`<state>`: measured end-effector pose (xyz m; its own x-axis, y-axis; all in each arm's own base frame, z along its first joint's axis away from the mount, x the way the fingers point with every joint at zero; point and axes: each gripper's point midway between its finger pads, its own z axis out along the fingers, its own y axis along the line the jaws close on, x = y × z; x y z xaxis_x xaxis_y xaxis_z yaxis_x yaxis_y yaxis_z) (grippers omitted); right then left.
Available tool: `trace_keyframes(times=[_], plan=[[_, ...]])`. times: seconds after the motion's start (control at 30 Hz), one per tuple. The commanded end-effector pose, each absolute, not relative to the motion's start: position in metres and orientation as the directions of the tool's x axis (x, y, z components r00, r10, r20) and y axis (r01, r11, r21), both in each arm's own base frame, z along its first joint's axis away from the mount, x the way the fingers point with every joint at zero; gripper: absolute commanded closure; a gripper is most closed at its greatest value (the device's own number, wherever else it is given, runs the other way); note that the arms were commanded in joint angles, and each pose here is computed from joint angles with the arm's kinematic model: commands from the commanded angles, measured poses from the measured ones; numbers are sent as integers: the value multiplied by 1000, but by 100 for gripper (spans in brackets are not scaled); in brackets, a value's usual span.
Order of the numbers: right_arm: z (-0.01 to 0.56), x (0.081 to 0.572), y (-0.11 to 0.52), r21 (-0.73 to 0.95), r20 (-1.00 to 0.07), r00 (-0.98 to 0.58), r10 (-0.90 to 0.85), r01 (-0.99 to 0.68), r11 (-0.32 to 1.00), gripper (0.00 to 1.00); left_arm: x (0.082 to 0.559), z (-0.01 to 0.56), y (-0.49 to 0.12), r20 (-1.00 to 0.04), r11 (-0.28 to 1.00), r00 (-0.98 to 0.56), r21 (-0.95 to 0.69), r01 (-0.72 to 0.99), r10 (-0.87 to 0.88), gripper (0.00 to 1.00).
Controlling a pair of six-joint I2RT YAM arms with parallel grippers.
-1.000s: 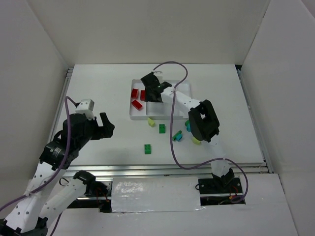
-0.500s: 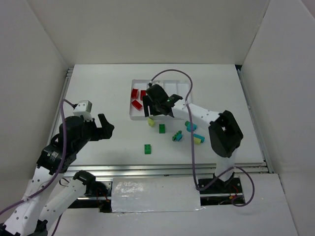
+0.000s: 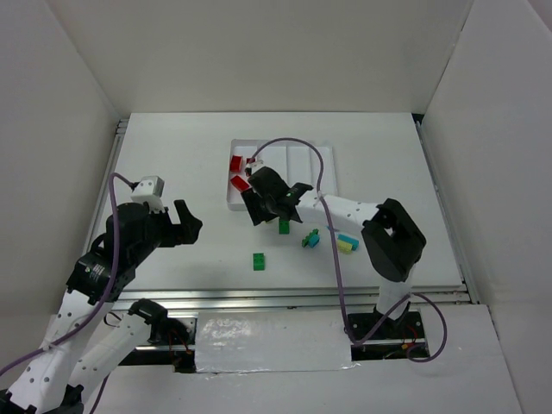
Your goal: Sort the legos into containers by color
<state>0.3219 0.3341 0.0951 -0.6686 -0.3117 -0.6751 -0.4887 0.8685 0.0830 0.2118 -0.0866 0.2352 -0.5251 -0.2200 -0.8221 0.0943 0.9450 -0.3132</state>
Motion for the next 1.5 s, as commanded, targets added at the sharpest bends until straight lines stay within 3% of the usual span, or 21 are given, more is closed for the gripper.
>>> trace_keyframes(times=[0.0,0.67,0.7,0.87,1.07,1.33,1.47], plan=[[89,342,341,18,-700,-631,-334,-484,875,33,215,243,-90,-845,943,-496,-303,138,-199,0],[52,363,348,-30,-694,-634,-340,-447,894,36,215,242,-94,-845,939,-501,-304,159,-189,1],[52,364,348,-30,-693,-636,-340,-446,895,42,215,243,-94,-844,939,-501,-305,160,-188,1],[53,359,348,-12,-701,-638,-320,-437,899,53,214,244,-95,-847,937,-496,-308,163,-192,1],[61,339,350,16,-707,-634,-313,-457,889,82,214,247,-90,-852,941,-482,-306,143,-203,0],[134,304,366,227,-791,-586,-173,-545,807,88,210,252,-82,-862,943,-451,-313,111,-233,1],[159,318,354,211,-809,-572,-140,-504,838,88,211,252,-83,-860,943,-454,-314,112,-233,1]])
